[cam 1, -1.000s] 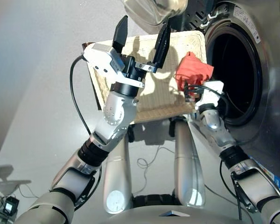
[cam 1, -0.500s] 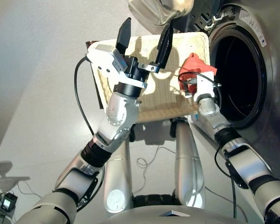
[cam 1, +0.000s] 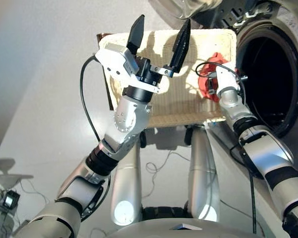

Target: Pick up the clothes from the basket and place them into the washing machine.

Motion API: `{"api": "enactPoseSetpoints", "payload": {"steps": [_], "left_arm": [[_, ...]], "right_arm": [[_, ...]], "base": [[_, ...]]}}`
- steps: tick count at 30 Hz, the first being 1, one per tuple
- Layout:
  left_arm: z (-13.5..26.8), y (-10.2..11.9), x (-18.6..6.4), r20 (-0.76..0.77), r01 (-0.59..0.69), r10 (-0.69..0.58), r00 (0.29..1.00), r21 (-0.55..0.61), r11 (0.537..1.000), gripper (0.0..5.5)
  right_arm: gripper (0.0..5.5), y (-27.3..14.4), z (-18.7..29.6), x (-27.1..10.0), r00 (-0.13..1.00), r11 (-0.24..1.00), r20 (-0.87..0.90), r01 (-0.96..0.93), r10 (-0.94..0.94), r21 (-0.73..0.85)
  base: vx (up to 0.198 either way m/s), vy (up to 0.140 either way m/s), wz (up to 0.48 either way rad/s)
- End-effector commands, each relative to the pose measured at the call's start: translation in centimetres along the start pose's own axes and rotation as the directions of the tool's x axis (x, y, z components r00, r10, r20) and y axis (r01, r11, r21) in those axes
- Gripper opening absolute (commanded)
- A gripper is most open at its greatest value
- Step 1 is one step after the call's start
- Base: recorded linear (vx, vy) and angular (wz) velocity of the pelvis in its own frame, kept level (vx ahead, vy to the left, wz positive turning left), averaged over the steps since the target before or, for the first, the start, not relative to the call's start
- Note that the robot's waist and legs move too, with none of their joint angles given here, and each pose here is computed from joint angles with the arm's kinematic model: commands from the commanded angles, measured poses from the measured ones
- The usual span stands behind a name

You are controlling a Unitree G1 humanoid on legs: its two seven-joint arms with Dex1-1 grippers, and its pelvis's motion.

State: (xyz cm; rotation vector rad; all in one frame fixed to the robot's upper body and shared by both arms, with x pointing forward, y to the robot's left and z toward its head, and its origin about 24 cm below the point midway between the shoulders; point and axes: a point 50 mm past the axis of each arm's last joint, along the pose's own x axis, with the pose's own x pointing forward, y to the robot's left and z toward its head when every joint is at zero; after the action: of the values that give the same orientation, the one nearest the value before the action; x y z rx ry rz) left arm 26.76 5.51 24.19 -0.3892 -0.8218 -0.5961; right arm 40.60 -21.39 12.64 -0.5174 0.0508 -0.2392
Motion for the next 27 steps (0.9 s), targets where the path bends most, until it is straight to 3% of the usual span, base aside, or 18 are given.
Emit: {"api": "enactPoseSetpoints", "payload": {"steps": [1, 9, 18, 19, 20, 21, 27], "left_arm": [[3.3, -2.3, 0.7, 0.166, 0.121, -0.117, 0.979, -0.017, 0.992, 5.50], [3.4, -2.5, 1.1, 0.169, 0.120, -0.118, 0.978, 0.000, 0.993, 5.50], [3.7, -2.6, 1.6, 0.185, 0.114, -0.112, 0.976, 0.000, 0.994, 5.50], [3.7, -2.7, 1.5, 0.184, 0.117, -0.116, 0.976, 0.004, 0.993, 5.50], [3.7, -2.7, 1.5, 0.184, 0.117, -0.116, 0.976, 0.004, 0.993, 5.50], [3.6, -2.6, 1.5, 0.182, 0.116, -0.115, 0.976, 0.007, 0.993, 5.50], [3.7, -2.5, 1.4, 0.177, 0.114, -0.113, 0.978, 0.004, 0.993, 5.50]], "right_arm": [[5.50, -2.4, 1.8, 0.8, 0.997, 0.996, 0.056, 0.059, -0.056, -0.060], [5.50, -2.5, 2.2, 1.0, 0.997, 0.985, 0.047, 0.071, -0.065, -0.155], [5.50, -2.4, 2.4, 1.1, 0.998, 0.993, 0.019, 0.069, -0.067, -0.099], [2.59, -2.5, 2.4, 1.1, 0.998, 0.993, 0.018, 0.065, -0.064, -0.095], [2.16, -2.5, 2.4, 1.1, 0.998, 0.993, 0.019, 0.065, -0.064, -0.095], [0.00, -2.6, 2.4, 1.1, 0.998, 0.994, 0.016, 0.068, -0.067, -0.087], [0.00, -3.2, 1.9, 1.1, 0.997, 0.996, -0.007, 0.077, -0.078, -0.038]], "base": [[0.000, 0.000, 0.000], [0.000, 0.000, 0.000], [0.000, 0.000, 0.000], [0.000, 0.000, 0.000], [0.000, 0.000, 0.000], [0.000, 0.000, 0.000], [0.000, 0.000, 0.000]]}}
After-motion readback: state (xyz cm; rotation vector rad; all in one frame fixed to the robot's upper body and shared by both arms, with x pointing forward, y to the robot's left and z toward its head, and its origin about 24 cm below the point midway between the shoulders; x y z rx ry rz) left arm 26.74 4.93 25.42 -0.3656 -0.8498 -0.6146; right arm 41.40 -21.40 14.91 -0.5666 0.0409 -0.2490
